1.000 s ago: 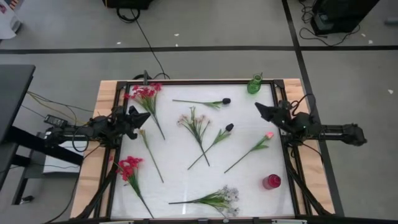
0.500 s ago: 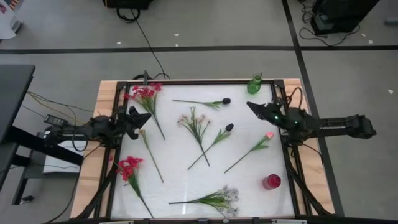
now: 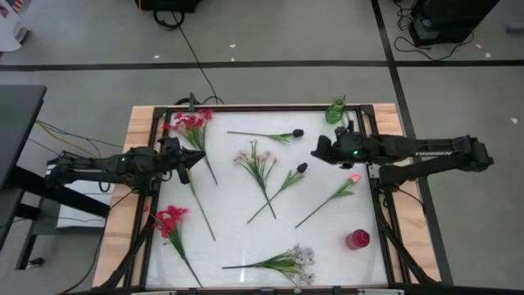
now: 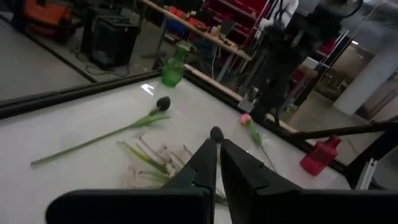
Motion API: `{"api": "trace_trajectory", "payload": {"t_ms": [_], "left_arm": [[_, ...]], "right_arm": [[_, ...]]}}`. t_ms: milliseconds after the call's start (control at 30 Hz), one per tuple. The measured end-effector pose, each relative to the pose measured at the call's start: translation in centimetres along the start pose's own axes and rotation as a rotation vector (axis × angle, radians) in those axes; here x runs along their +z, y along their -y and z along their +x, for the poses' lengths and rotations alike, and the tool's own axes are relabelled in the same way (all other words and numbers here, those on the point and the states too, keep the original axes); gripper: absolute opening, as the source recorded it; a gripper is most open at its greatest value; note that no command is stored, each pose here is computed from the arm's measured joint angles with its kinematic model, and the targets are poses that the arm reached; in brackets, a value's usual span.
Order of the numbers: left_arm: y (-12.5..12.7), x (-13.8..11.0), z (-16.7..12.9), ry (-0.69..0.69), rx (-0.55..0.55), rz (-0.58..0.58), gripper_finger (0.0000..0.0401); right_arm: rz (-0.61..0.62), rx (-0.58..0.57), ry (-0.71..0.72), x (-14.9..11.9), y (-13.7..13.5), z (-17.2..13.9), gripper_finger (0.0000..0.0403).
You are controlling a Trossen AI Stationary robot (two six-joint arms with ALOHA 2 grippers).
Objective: Sort flowers into vase by color
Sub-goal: Put the right pink flower into the green vase
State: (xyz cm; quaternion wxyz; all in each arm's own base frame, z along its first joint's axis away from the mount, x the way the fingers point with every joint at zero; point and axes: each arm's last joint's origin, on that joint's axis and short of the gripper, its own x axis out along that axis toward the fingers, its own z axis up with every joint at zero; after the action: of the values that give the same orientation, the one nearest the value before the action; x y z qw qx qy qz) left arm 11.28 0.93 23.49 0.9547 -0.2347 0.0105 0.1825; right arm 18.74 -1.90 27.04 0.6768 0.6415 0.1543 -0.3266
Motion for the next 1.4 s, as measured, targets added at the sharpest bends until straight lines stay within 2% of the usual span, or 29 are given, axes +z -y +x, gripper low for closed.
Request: {"api": "trace_trajectory", "payload": {"t_ms": [167,267,433,600,767,967,1100,1267,1400], "left_arm": [[0.8,1.0,0.5,-0.088,0.049,0.036,0.003],[1.1,1.3,0.9,-0.118,0.072,0.041,0.003],[1.3,1.3,1.4,-0.13,0.083,0.007,0.0049],[1.0,1.2,1.6,-0.141,0.105,-0.07,0.0114],[0.9,0.9,2.1,-0.184,0.101,-0.04,0.0161],[1.1,1.0,3.3,-0.154,0.1,-0.026,0.0167],[1.4,1.0,3.9,-0.152,0.079,0.009,0.0167],[1.4,0.5,4.6,-0.179,0.089,0.03,0.0167],[1.3,0.0,5.2,-0.214,0.109,0.044,0.0167]], "right_arm": [[0.043,-0.29,-0.13,-1.3,0.3,0.8,0.0063],[0.083,-0.389,-0.209,-2.3,0.6,1.9,0.0089],[0.106,-0.478,-0.273,-3.7,1.0,3.4,0.0128],[0.172,-0.537,-0.268,-5.0,1.4,4.2,0.0147],[0.169,-0.593,-0.267,-5.6,1.9,4.0,0.015],[0.175,-0.733,-0.28,-5.5,2.9,3.4,0.015],[0.175,-0.783,-0.29,-5.5,3.2,3.1,0.015],[0.188,-0.876,-0.224,-5.4,4.3,2.8,0.015],[0.253,-0.997,-0.125,-5.0,6.7,3.1,0.0149]]}}
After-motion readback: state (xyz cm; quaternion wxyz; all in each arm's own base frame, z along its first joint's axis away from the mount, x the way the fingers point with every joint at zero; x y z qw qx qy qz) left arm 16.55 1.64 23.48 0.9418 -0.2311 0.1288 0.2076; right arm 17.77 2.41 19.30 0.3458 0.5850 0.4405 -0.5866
